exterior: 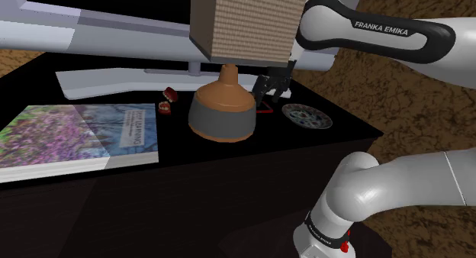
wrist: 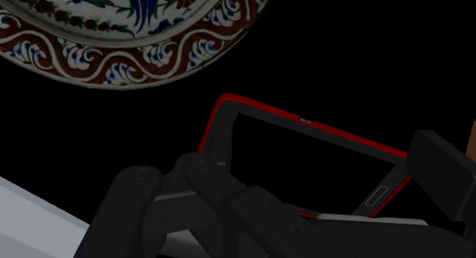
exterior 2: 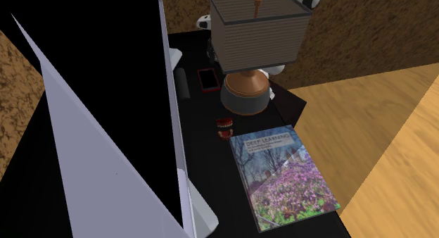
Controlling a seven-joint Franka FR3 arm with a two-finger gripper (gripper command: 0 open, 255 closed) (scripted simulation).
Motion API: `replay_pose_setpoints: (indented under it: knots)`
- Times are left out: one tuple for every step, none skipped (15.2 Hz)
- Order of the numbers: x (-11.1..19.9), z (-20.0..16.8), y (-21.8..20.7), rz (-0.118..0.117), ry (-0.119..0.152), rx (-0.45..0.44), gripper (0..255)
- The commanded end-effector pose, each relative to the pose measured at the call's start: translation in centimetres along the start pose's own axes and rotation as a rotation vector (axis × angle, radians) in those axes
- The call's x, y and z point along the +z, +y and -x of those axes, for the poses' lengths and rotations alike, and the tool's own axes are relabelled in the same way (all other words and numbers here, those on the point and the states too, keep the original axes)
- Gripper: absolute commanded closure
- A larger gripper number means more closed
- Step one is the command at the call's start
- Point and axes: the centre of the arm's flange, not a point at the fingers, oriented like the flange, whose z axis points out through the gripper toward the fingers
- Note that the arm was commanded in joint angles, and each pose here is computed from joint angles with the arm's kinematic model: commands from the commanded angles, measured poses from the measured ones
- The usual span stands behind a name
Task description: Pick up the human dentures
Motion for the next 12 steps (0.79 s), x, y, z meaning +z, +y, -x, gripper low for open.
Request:
replay_pose_setpoints:
  knots:
    - [0.0, 0.0, 0.0, 0.0, 0.0, 0.0, 0]
    - [-0.1, -0.8, -1.1, 0.0, -0.004, -0.012, 0]
    - [-0.1, -1.7, -2.1, 0.001, -0.007, -0.025, 0]
    - [-0.2, -2.5, -3.2, 0.001, -0.011, -0.037, 0]
    - [-0.3, -3.3, -4.3, 0.002, -0.014, -0.05, 0]
    - [-0.3, -4.1, -5.4, 0.002, -0.018, -0.062, 0]
    - [-0.4, -4.9, -6.5, 0.002, -0.021, -0.075, 0]
    - [-0.4, -5.7, -7.6, 0.003, -0.025, -0.087, 0]
    - [-0.5, -6.4, -8.8, 0.003, -0.028, -0.099, 0]
    - [-0.5, -7.2, -9.9, 0.004, -0.032, -0.112, 0]
    - [-0.5, -7.9, -11.0, 0.004, -0.035, -0.124, 0]
    - [-0.6, -8.6, -12.2, 0.004, -0.039, -0.137, 0]
